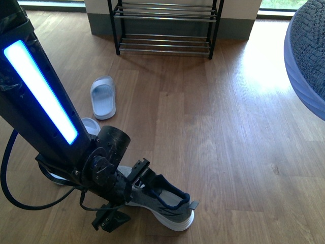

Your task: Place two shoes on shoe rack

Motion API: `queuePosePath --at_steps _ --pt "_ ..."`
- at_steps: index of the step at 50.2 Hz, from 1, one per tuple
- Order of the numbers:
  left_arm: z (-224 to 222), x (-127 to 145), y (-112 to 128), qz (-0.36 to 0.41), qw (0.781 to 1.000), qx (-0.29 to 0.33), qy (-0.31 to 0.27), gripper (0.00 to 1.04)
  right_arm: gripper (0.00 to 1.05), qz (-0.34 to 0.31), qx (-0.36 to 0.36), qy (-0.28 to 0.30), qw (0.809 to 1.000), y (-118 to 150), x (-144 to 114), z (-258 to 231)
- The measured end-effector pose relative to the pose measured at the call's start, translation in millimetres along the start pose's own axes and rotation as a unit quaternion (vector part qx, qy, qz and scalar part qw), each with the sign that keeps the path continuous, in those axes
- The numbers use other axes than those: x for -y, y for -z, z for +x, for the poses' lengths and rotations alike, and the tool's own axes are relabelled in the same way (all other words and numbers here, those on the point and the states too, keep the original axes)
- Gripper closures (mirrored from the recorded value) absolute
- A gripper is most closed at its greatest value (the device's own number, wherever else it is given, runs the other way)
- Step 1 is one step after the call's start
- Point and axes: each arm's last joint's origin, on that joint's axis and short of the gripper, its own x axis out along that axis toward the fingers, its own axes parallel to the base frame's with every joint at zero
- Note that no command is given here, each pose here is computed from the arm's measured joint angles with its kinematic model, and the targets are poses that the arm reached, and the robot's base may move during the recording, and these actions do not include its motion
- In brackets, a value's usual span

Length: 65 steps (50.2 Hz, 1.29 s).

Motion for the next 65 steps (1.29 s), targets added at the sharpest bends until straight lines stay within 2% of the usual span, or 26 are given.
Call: queuePosePath --at_steps 5,10,24,36,42,49,54,59,65 --pt "3.0 -4.1 -1.3 0.006 1.000 0.004 -0.015 0.31 1.03 0.000 0.000 0.000 1.000 0.0 0.0 0.0" --pt "3.7 -2.4 -2.4 0.028 1.000 0.008 0.006 0.52 1.03 0.000 0.000 0.000 1.000 0.0 0.0 0.0" --pt "1.8 -0.2 -2.4 0.061 0.998 0.017 0.012 1.04 1.03 0.000 0.000 0.000 1.000 0.0 0.0 0.0" --pt "-17.9 -1.0 -1.3 0.098 0.993 0.055 -0.020 1.03 1.03 0.000 0.000 0.000 1.000 0.0 0.0 0.0" --pt "-66.4 2.8 -6.6 0.154 0.982 0.099 -0.037 1.03 1.03 0.000 0.000 0.000 1.000 0.0 0.0 0.0" --pt "-148.9 11.0 -11.1 0.236 0.953 0.185 -0.033 1.03 1.03 0.000 0.000 0.000 1.000 0.0 0.0 0.0" --pt "-205.4 5.3 -8.2 0.271 0.927 0.255 -0.042 1.03 1.03 0.000 0.000 0.000 1.000 0.0 0.0 0.0" --pt "-253.9 -9.8 4.3 0.295 0.896 0.324 -0.065 1.03 1.03 0.000 0.000 0.000 1.000 0.0 0.0 0.0" --pt "-308.4 -31.6 32.9 0.319 0.851 0.407 -0.090 1.03 1.03 0.000 0.000 0.000 1.000 0.0 0.0 0.0"
